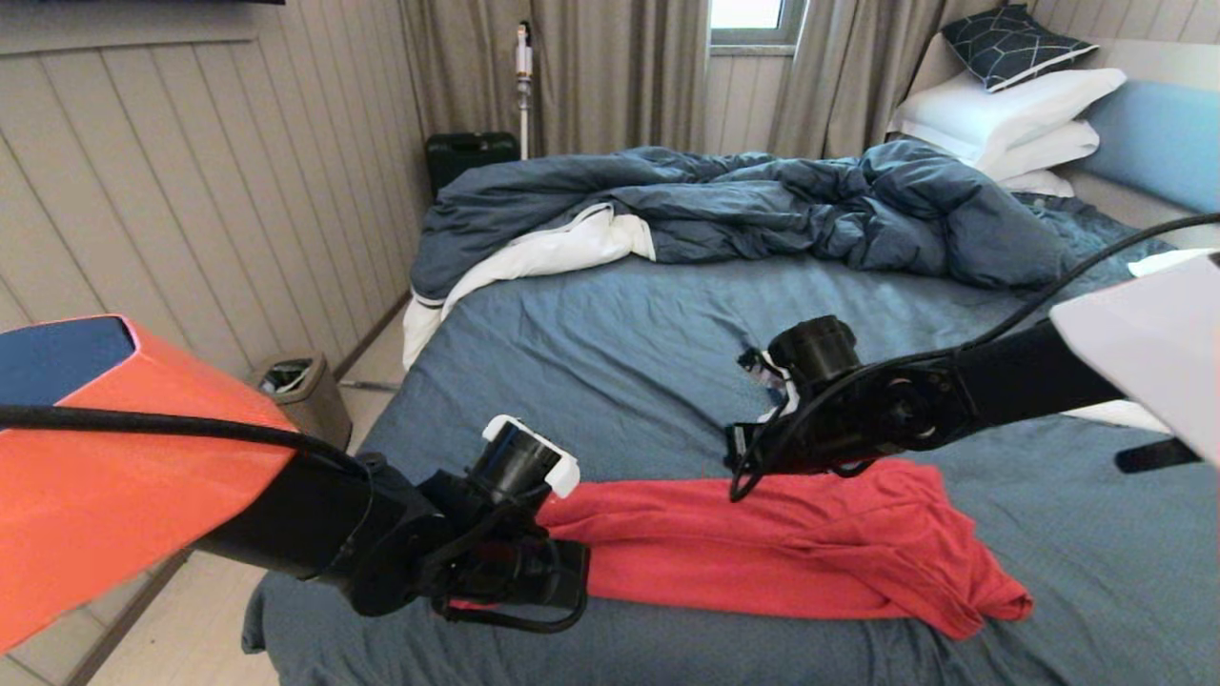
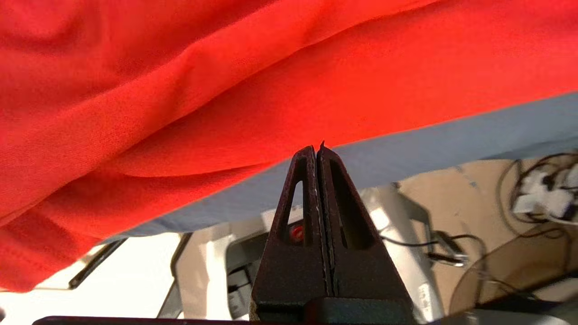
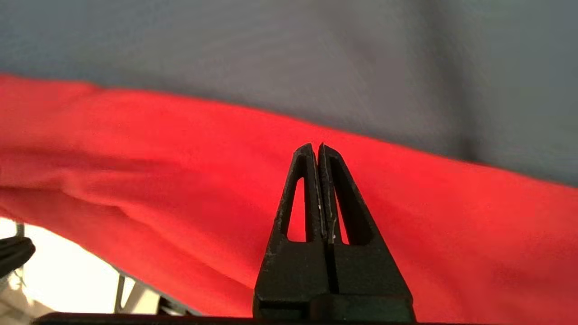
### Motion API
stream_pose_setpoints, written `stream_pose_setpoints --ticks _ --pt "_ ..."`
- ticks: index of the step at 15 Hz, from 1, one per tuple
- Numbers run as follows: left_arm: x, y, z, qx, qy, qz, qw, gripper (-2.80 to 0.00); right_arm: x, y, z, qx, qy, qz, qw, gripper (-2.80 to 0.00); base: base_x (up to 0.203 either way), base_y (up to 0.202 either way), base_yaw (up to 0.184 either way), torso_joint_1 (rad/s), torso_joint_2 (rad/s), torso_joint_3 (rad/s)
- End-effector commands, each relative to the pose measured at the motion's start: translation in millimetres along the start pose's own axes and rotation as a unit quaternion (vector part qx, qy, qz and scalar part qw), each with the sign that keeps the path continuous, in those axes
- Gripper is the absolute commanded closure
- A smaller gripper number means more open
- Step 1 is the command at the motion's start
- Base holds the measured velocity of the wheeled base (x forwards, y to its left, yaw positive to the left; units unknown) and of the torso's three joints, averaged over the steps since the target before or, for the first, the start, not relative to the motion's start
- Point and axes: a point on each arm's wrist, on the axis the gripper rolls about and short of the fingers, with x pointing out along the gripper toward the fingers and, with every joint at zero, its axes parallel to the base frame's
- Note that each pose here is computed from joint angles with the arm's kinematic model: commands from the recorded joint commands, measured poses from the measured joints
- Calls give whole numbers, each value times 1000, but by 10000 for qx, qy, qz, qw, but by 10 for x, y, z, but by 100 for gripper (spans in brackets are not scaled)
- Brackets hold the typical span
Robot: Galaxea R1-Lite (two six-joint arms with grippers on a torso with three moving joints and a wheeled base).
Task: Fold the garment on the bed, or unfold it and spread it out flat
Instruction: Fold the red T-shirt
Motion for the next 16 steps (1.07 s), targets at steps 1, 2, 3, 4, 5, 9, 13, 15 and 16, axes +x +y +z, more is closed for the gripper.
stream_pose_setpoints --ticks 1,2,3,4,5,9,13,15,16 --pt "-196 -76 135 -80 -359 -205 9991 0 174 126 -42 -109 222 27 9997 0 0 0 0 0 0 0" --pt "-237 -119 216 -165 -517 -286 9981 0 191 141 -39 -111 308 14 9995 0 0 0 0 0 0 0" --pt "-263 -158 296 -235 -656 -357 9969 0 198 147 -34 -118 319 16 9994 0 0 0 0 0 0 0" --pt "-263 -170 357 -286 -731 -386 9962 0 199 153 -34 -123 319 20 9994 0 0 0 0 0 0 0" --pt "-235 -170 382 -294 -742 -381 9961 0 199 181 -54 -142 351 39 9993 0 0 0 0 0 0 0" --pt "117 -128 320 -315 -421 -200 9984 0 264 337 -123 -298 452 157 9984 0 0 0 0 0 0 0" --pt "236 -102 288 -309 -313 -143 9989 0 328 441 -198 -406 571 220 9973 0 0 0 0 0 0 0" --pt "310 -82 243 -298 -228 -107 9992 0 292 483 -267 -429 657 232 9966 0 0 0 0 0 0 0" --pt "320 -74 226 -298 -204 -88 9993 0 247 500 -283 -449 654 232 9966 0 0 0 0 0 0 0"
